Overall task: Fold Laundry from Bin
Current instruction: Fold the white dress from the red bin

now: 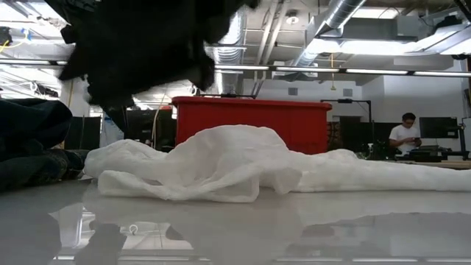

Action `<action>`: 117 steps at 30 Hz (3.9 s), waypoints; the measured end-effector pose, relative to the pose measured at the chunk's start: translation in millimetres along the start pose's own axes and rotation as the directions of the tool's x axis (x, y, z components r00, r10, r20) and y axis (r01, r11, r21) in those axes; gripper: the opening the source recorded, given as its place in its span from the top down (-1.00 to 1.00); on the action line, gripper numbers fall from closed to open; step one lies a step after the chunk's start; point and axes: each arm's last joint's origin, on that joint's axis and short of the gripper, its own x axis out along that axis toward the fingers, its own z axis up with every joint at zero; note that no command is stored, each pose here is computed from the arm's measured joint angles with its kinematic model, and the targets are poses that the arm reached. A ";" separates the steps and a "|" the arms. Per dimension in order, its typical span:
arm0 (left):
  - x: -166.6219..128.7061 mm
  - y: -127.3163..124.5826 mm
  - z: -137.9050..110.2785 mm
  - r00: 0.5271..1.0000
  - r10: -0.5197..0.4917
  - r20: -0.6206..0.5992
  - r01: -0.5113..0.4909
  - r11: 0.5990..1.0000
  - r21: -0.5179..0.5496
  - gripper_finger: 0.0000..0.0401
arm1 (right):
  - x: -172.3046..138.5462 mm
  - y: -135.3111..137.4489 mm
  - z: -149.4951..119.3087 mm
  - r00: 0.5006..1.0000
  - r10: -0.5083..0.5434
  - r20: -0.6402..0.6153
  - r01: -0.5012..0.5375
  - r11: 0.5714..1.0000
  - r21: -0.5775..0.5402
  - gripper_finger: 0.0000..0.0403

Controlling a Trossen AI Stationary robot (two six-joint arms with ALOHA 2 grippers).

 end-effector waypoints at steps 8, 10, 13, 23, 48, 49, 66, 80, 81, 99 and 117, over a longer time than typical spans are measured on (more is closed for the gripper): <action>3.1 0.4 -1.9 1.000 0.001 0.007 -0.001 1.000 0.005 0.43 | 24.2 -15.5 -15.0 0.997 -0.040 -0.060 0.042 0.999 0.022 0.15; 3.1 0.5 -1.7 1.000 0.001 0.010 -0.001 1.000 0.006 0.43 | 25.1 -18.2 -15.7 0.996 -0.047 -0.070 0.049 0.998 0.032 0.14; 3.1 0.5 -1.6 1.000 0.002 0.011 -0.002 1.000 0.009 0.43 | 25.7 -23.5 -14.7 0.996 -0.062 -0.070 0.064 0.997 0.039 0.14; 3.0 0.9 0.0 1.000 0.005 0.027 -0.006 0.999 0.033 0.43 | 24.3 -33.9 -16.4 0.988 -0.108 -0.113 0.114 0.992 0.045 0.14; 3.0 1.4 -0.2 0.999 0.023 0.023 -0.024 0.997 0.078 0.43 | 23.6 -38.6 -19.0 0.977 -0.165 -0.136 0.168 0.986 0.010 0.90; 3.0 1.4 -0.2 0.999 0.023 0.023 -0.024 0.997 0.078 0.43 | 23.1 -38.3 -18.3 0.977 -0.165 -0.137 0.168 0.986 0.010 0.92; 2.9 1.5 -0.1 0.999 0.027 0.023 -0.030 0.995 0.099 0.43 | -21.3 6.1 44.0 0.986 0.156 -0.060 -0.155 0.988 0.026 0.94; 2.6 -4.6 2.2 0.984 -0.165 0.063 0.159 0.983 0.088 0.43 | -24.3 23.6 24.3 0.921 0.298 -0.250 -0.295 0.954 0.051 0.85; 2.8 -5.7 3.2 0.984 -0.162 0.068 0.156 0.984 0.092 0.43 | -24.1 21.1 25.3 0.924 0.292 -0.247 -0.288 0.956 0.053 0.87; 44.3 -49.3 -25.2 0.985 -0.155 0.079 0.158 0.987 -0.040 0.33 | -23.4 14.6 26.4 0.943 0.231 -0.238 -0.227 0.973 0.047 0.88; 59.3 -72.5 -18.4 0.955 -0.282 0.093 0.279 0.959 0.041 0.02 | -23.2 14.0 26.2 0.948 0.212 -0.235 -0.208 0.977 0.044 0.88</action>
